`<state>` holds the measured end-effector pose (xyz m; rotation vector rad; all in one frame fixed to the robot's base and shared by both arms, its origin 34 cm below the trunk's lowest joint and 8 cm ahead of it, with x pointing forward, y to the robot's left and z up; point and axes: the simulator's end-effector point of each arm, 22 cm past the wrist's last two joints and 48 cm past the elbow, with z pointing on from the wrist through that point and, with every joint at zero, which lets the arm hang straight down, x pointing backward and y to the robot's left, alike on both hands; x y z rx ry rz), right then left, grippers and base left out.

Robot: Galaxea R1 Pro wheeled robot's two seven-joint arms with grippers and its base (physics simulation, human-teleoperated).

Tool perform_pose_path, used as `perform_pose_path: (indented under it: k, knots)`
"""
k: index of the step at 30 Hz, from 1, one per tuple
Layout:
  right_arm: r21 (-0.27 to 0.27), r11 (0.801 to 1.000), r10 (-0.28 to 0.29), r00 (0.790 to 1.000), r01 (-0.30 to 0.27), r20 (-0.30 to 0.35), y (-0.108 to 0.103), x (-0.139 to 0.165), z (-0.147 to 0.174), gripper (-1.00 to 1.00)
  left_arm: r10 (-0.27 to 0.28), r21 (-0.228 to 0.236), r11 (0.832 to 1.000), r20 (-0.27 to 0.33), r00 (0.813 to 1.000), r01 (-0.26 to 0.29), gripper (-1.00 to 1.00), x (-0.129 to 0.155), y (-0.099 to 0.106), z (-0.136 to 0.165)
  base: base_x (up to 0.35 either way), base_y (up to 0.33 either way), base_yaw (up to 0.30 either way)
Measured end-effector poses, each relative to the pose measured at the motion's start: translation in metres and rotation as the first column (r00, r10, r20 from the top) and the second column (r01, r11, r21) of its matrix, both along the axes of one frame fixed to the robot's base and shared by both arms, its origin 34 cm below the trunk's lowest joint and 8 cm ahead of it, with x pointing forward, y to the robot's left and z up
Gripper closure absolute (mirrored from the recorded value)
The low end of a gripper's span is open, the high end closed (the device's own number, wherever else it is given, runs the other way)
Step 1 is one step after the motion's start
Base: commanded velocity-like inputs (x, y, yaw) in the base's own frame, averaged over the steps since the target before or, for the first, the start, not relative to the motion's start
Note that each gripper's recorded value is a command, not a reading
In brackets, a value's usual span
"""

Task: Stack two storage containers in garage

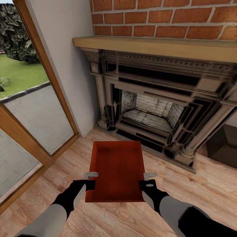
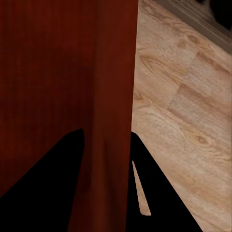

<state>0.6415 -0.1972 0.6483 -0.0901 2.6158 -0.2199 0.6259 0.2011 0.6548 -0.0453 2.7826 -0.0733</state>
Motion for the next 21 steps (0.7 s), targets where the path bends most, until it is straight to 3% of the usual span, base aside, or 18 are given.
perform_pose_path:
  k: [21]
  knots:
    - [-0.001, 1.0, 0.0, 0.999, 0.0, 0.033, 0.0, 0.01, 0.017, 1.0, 0.001, -0.001, 1.0, 0.033, 0.999, -0.001, 1.0, 0.01, 0.0, 0.016, 0.0, 0.0, 0.0]
